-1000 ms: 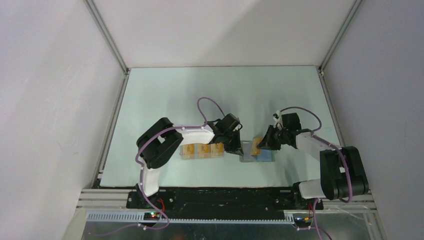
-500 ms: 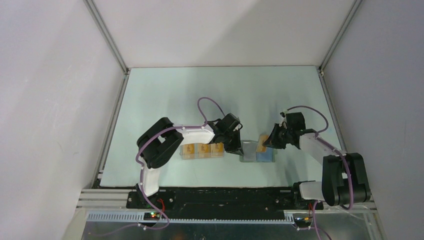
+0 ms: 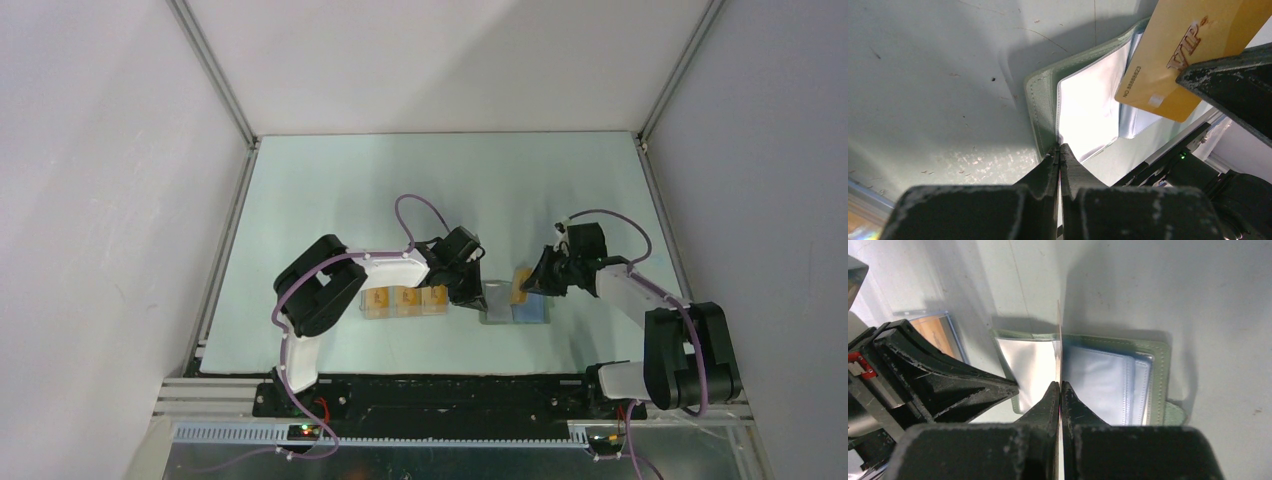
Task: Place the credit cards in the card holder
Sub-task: Turn over the card slot in the card holder.
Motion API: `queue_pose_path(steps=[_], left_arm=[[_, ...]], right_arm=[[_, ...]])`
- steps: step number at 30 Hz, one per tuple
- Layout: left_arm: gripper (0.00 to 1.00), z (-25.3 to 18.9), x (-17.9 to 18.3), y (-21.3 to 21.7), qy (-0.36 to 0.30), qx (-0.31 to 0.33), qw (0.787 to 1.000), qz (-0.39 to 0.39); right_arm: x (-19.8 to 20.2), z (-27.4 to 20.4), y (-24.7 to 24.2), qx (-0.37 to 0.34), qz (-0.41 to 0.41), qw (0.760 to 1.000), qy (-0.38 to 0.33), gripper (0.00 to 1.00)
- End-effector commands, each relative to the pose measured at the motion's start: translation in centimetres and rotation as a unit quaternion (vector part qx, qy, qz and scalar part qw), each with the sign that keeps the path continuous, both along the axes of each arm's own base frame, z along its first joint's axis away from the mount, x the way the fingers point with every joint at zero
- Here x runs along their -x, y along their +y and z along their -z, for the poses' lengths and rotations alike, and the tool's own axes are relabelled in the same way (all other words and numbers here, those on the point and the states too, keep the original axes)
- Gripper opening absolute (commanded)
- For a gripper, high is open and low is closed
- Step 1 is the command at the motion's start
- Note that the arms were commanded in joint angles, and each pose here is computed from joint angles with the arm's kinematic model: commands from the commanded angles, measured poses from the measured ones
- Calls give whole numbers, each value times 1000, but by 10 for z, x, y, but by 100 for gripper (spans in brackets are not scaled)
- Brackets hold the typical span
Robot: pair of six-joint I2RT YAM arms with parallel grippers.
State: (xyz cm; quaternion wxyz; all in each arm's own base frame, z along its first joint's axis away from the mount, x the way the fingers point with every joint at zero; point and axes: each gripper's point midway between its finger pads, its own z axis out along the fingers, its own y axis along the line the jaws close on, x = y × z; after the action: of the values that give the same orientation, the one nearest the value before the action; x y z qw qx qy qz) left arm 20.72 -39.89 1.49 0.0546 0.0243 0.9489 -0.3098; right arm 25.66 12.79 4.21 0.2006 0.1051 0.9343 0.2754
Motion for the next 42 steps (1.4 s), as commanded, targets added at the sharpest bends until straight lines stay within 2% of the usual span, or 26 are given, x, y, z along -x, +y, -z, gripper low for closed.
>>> queue_pose_path(steps=[1,10,14,23,34,42], left_arm=[[4,35,6,16,6,-55,998,6],[4,37,7,15,9,-56,998,8],[4,37,7,15,10,-55,998,8],[4,38,8,15,10,-56,998,8],[5,22,2,17,-11,-48,999,2],[7,19,-1,21,-15,-48,999,-1]], right_arm=[[9,-2,14,-33,-20,999,11,0],[23,8,18,-50,-36,997,34,0],[25,16,11,-32,-26,998,40,0],[13,14,1,14,-17,1000,4,0],[29,22,52,-4,-79,997,24,0],[21,6,56,-17,-83,996,8,0]])
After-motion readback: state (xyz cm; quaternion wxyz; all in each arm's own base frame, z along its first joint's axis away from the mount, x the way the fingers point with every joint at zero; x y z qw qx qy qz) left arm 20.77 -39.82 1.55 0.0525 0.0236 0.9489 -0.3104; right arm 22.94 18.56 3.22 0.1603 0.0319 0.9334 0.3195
